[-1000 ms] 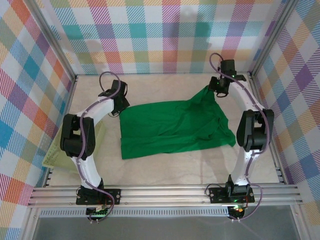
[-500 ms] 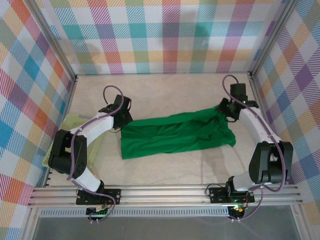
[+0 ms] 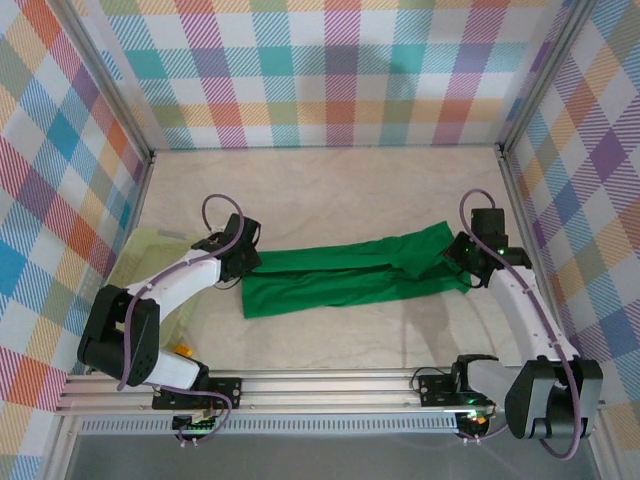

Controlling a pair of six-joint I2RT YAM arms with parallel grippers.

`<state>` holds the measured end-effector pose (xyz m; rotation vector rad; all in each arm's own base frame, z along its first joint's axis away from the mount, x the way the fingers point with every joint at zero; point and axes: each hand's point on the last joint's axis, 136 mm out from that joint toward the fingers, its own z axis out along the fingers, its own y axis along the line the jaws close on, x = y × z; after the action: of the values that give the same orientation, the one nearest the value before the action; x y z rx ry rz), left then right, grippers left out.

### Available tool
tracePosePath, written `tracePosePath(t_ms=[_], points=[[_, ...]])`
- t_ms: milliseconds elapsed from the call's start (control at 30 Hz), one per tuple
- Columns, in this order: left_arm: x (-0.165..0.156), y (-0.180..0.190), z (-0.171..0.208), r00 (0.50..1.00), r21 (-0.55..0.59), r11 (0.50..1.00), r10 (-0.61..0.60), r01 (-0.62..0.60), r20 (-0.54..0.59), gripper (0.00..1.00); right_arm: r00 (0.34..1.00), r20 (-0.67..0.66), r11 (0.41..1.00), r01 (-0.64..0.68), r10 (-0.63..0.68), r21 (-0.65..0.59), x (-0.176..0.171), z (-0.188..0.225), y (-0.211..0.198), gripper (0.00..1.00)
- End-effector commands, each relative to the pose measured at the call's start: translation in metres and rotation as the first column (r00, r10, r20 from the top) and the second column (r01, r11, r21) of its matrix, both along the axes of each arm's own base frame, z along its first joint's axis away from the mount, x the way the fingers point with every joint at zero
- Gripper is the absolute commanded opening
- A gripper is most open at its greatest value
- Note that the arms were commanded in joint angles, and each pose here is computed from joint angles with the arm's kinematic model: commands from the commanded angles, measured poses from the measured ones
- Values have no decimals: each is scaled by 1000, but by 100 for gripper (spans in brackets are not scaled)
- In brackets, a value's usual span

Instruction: Fold the inside-out t-shirt

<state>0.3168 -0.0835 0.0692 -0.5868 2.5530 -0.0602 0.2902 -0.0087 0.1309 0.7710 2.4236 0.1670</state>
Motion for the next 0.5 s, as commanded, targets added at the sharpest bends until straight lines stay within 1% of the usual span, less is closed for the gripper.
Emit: tracePosePath(t_ms=[0, 33, 67, 100, 133, 167, 200, 233, 267, 367, 400, 467], points=[[-18, 2, -13, 999, 18, 1000, 15, -14, -47, 0, 996, -65, 998, 63, -63, 5, -19, -21, -6, 0], [-22, 1, -18, 998, 18, 1000, 18, -17, -63, 0, 994, -77, 997, 74, -74, 6, -22, -25, -6, 0], [-26, 1, -23, 996, 21, 1000, 23, -21, -81, 2, 994, -84, 997, 76, -75, 10, -22, -29, -6, 1], [-30, 1, -29, 995, 20, 999, 30, -28, -99, 5, 993, -95, 997, 77, -76, 13, -23, -33, -5, 7], [-32, 1, -32, 993, 19, 999, 33, -31, -110, 9, 991, -105, 997, 82, -80, 11, -24, -36, -6, 15], [-35, 3, -33, 993, 20, 999, 39, -37, -116, 14, 991, -110, 997, 80, -78, 6, -23, -36, -6, 25], [-38, 6, -31, 992, 27, 998, 55, -52, -114, 20, 990, -112, 996, 84, -85, -9, -23, -34, -9, 38], [-39, 9, -25, 993, 33, 997, 67, -64, -100, 29, 990, -106, 996, 86, -89, -31, -22, -29, -13, 48], [-39, 11, -17, 994, 37, 997, 71, -68, -78, 33, 993, -90, 996, 79, -82, -45, -19, -23, -14, 52], [-33, 13, 31, 996, 65, 996, 62, -66, 58, 43, 998, 10, 995, 58, -57, -79, -4, 13, -18, 56], [-31, 11, 48, 994, 70, 996, 46, -53, 103, 48, 998, 51, 996, 37, -33, -78, 3, 25, -15, 58], [-24, 3, 71, 988, 61, 998, 13, -23, 154, 54, 995, 102, 999, 3, 2, -54, 16, 42, -8, 60]])
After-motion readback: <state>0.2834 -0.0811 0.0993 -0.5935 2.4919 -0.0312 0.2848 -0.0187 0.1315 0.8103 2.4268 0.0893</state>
